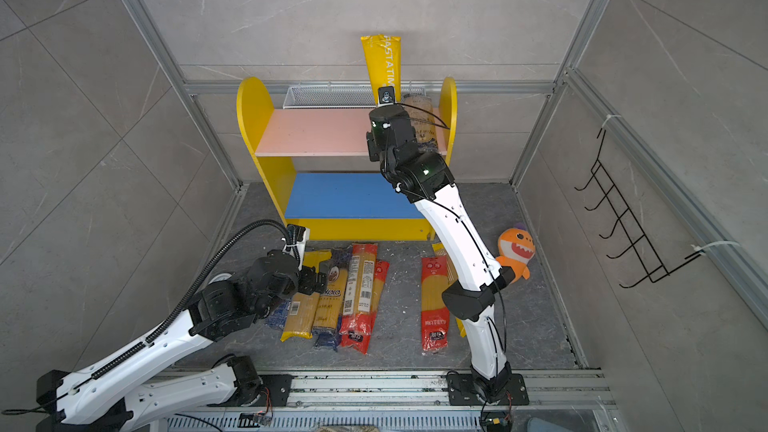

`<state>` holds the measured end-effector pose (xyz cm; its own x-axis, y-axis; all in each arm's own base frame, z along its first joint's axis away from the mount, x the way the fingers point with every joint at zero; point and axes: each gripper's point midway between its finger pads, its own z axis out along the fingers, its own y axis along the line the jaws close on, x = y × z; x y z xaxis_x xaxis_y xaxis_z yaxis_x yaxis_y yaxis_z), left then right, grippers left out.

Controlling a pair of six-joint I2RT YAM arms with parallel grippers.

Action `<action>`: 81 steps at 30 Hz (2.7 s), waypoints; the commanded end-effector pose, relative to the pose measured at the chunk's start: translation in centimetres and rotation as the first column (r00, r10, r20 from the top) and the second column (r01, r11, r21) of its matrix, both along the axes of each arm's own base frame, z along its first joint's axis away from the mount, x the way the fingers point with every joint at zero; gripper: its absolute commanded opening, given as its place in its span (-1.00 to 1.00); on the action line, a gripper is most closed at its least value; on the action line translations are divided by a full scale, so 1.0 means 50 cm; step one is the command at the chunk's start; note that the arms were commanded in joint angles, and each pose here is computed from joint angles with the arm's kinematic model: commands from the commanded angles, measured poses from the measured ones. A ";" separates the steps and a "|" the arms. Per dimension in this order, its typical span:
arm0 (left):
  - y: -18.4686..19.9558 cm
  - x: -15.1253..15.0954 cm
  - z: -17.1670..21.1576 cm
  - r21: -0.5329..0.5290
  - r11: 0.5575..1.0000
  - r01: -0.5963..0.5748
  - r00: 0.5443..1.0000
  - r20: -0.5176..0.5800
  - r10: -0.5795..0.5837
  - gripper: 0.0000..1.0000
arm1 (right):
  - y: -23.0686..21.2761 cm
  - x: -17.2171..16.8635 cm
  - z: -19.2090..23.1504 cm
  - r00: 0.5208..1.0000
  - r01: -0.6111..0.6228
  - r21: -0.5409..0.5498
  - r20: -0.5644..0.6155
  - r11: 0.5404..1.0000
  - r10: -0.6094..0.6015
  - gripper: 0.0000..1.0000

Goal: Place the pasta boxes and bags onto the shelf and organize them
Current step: 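Lower the yellow bag onto the pink shelf beside the clear bag, then open the right gripper and lower it to the red bag while left gripper descends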

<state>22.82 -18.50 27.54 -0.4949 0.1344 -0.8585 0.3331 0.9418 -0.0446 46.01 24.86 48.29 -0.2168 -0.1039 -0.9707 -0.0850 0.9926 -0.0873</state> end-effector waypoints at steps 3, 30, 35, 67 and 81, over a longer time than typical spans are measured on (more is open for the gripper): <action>-0.008 0.010 0.038 -0.021 1.000 0.004 0.999 0.049 -0.003 0.99 | -0.013 0.005 0.066 0.996 0.004 0.153 0.092 0.988 -0.018 -0.88; 0.009 -0.001 0.044 -0.029 1.000 -0.011 0.999 0.033 0.012 0.99 | -0.032 0.035 0.009 0.998 0.061 0.142 0.016 0.988 -0.063 0.11; 0.022 -0.009 0.050 -0.046 0.999 -0.018 0.999 0.038 0.019 0.99 | -0.028 0.016 0.028 1.000 0.017 0.160 0.022 0.987 -0.020 0.23; 0.014 -0.065 -0.185 -0.198 0.970 -0.139 0.955 -0.284 0.079 0.98 | -0.092 -0.385 -0.184 0.954 -0.170 0.142 -0.225 0.975 0.199 0.50; -0.103 -0.081 -0.276 -0.180 0.980 -0.091 0.930 -0.366 0.019 0.93 | -0.159 -0.500 -0.432 0.859 -0.153 0.227 -0.450 0.962 0.243 0.51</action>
<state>18.34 -21.71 12.60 -0.7890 0.0012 -0.6144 0.2135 0.9382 -0.2723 22.10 16.95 28.12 -0.6025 -0.0611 -0.7957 -0.2711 0.9535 0.1320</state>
